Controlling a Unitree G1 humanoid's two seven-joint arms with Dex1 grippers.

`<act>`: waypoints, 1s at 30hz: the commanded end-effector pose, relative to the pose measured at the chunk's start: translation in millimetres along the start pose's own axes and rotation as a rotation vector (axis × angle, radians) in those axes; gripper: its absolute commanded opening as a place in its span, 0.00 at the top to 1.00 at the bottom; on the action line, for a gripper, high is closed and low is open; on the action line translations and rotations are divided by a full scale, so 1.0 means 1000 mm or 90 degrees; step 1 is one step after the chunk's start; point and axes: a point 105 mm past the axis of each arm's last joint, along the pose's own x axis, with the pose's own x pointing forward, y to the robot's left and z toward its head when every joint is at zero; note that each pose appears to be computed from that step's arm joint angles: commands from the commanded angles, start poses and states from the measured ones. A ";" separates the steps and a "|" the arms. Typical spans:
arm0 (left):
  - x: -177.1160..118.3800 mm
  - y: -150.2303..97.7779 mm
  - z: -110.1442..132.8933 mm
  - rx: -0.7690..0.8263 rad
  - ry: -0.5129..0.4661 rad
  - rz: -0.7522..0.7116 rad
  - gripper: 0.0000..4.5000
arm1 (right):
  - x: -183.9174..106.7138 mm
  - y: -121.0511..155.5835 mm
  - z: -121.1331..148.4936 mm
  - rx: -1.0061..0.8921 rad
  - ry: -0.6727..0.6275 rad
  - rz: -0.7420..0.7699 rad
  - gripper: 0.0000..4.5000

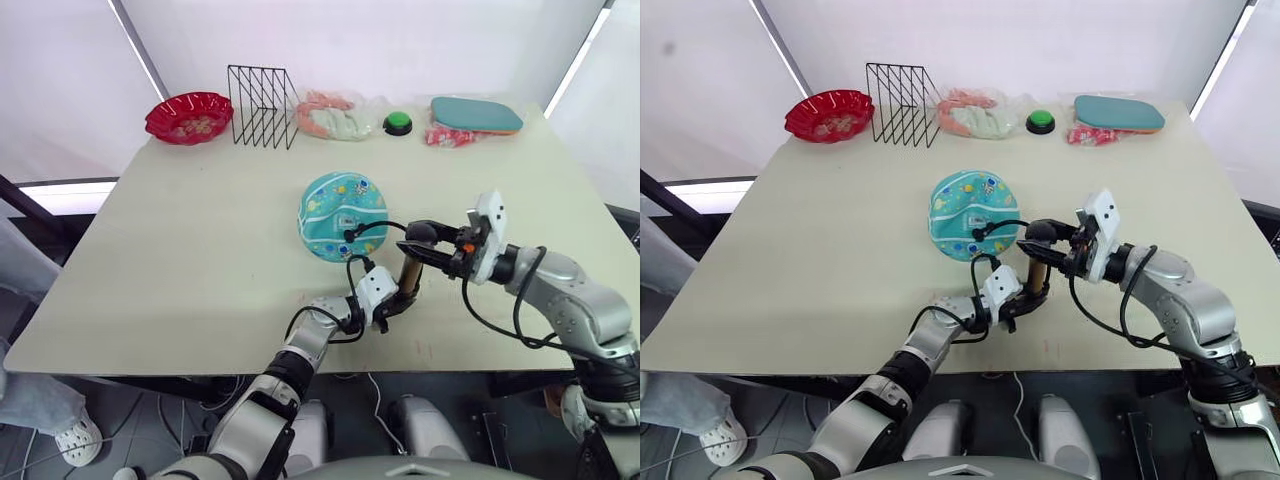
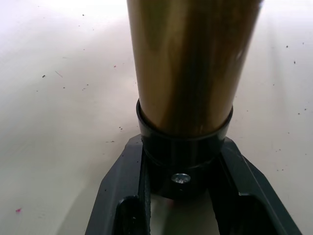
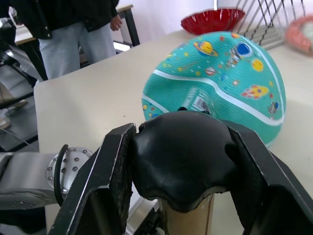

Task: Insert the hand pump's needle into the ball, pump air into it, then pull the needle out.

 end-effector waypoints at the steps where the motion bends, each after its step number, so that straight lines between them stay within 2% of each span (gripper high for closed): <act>1: -0.007 -0.009 -0.033 -0.049 0.062 -0.006 0.77 | -0.014 0.010 0.063 -0.055 -0.070 0.023 0.54; 4: -0.006 -0.010 -0.033 -0.050 0.062 -0.008 0.77 | -0.027 0.015 0.096 -0.072 -0.090 0.030 0.54; 9: -0.008 -0.012 -0.034 -0.048 0.059 -0.011 0.77 | -0.045 0.018 0.129 -0.087 -0.101 0.022 0.54; 12: -0.010 -0.012 -0.034 -0.047 0.059 -0.011 0.77 | -0.051 0.020 0.141 -0.083 -0.102 0.016 0.54; 14: -0.010 -0.012 -0.035 -0.048 0.060 -0.010 0.77 | -0.048 0.018 0.135 -0.077 -0.086 0.015 0.54; 21: -0.009 -0.013 -0.035 -0.051 0.059 -0.009 0.77 | -0.029 0.002 0.071 -0.016 -0.023 0.003 0.54; 26: -0.009 -0.011 -0.034 -0.052 0.056 -0.005 0.77 | -0.016 -0.001 0.001 0.018 0.072 0.003 0.54; 30: -0.008 -0.011 -0.034 -0.052 0.056 -0.003 0.77 | -0.008 -0.001 -0.039 0.036 0.103 0.004 0.54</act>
